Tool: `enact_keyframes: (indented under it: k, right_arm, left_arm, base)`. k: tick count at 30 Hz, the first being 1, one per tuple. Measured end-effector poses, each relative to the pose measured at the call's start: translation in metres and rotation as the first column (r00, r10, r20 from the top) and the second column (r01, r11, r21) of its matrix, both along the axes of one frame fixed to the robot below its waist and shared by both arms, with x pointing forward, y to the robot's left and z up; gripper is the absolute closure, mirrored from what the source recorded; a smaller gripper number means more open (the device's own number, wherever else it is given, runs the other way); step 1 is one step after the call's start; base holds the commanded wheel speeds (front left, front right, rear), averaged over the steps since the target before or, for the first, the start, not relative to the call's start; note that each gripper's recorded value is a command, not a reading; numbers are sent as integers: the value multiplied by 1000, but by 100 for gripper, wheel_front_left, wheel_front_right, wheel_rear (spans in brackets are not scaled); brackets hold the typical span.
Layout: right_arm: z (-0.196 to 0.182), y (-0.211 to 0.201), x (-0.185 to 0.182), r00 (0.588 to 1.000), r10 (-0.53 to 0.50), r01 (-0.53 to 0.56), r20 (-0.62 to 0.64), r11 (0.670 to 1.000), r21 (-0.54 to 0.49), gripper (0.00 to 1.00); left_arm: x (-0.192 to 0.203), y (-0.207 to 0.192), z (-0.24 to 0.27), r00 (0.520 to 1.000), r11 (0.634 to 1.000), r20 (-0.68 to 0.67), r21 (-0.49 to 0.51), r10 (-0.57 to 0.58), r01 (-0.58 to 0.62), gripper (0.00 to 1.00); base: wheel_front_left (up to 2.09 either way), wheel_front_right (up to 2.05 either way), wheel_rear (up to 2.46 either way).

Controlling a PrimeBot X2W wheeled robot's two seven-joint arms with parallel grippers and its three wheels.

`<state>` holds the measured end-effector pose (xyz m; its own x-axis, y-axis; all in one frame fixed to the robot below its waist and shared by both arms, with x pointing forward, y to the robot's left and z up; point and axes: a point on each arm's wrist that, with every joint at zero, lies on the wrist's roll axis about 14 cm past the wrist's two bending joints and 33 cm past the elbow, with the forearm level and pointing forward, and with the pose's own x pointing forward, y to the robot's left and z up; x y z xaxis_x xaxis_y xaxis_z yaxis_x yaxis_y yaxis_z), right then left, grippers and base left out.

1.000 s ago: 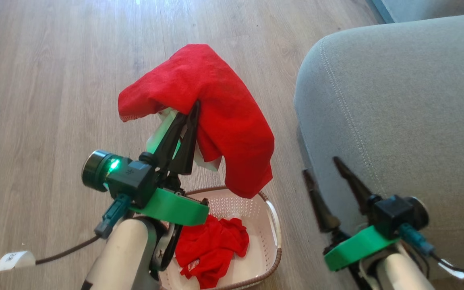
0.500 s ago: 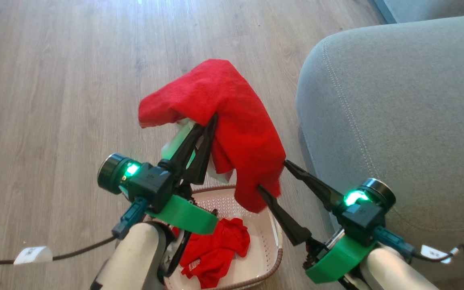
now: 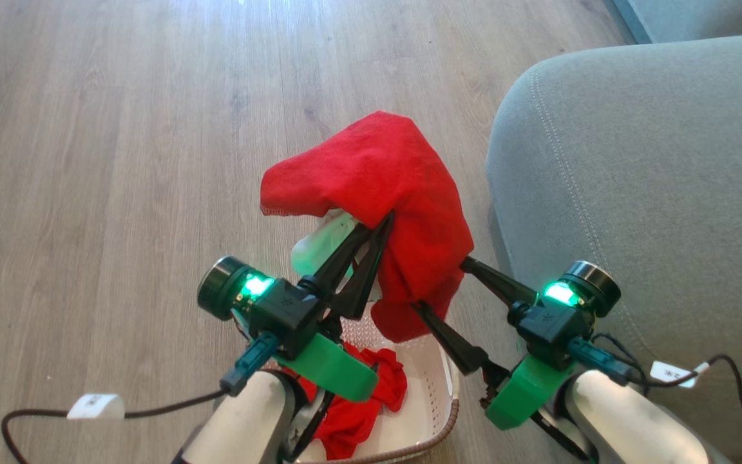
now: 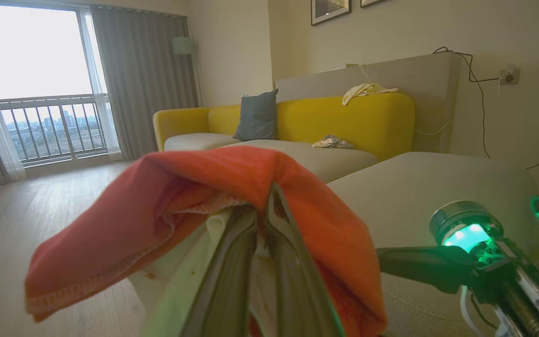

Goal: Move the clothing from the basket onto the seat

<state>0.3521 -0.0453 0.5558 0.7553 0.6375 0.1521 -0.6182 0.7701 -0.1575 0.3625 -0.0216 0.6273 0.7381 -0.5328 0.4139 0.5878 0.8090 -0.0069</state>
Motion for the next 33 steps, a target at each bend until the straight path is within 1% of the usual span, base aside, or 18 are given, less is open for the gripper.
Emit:
enact_keyframes:
  k: [7, 14, 19, 20, 21, 22, 25, 27, 33]
  right_arm:
    - [-4, 11, 2, 999, 32, -31, 12, 998, -51, 0]
    - [6, 22, 6, 998, 42, -40, 40, 999, -35, 0]
    - [12, 25, 9, 996, 33, -29, 80, 998, -54, 0]
    - [15, 25, 11, 996, 24, -21, 82, 999, -40, 24]
    - [17, 25, 13, 996, 15, -13, 83, 1000, -28, 74]
    - [19, 25, 15, 996, 10, -9, 85, 1000, -19, 100]
    - [26, 27, 16, 995, 5, -5, 97, 1000, 5, 100]
    - [29, 27, 16, 994, 4, -4, 112, 1000, 2, 100]
    - [33, 19, 17, 992, -42, 38, 115, 999, 39, 100]
  left_arm:
    - [-6, -8, -4, 1000, 1000, -11, 6, -29, 29, 100]
    - [-10, -11, -8, 999, 999, -29, 4, -44, 44, 100]
    - [-9, -9, -10, 999, 999, -38, 5, -37, 37, 100]
    - [-10, -9, -11, 998, 999, -41, 2, -38, 38, 100]
    - [-10, -9, -11, 998, 999, -42, 3, -38, 38, 100]
    - [-9, -8, -12, 998, 999, -44, 4, -37, 37, 100]
    - [-9, -7, -13, 998, 999, -47, 5, -32, 33, 100]
    - [-8, -7, -12, 999, 999, -44, 4, -31, 32, 100]
    - [-7, -8, -8, 999, 999, -31, 4, -36, 36, 100]
  base:
    - [0, 0, 0]
    - [0, 0, 0]
    - [0, 0, 0]
    - [0, 0, 0]
    - [0, 0, 0]
    - [0, 0, 0]
    - [0, 0, 0]
    - [0, 0, 0]
    - [0, 0, 0]
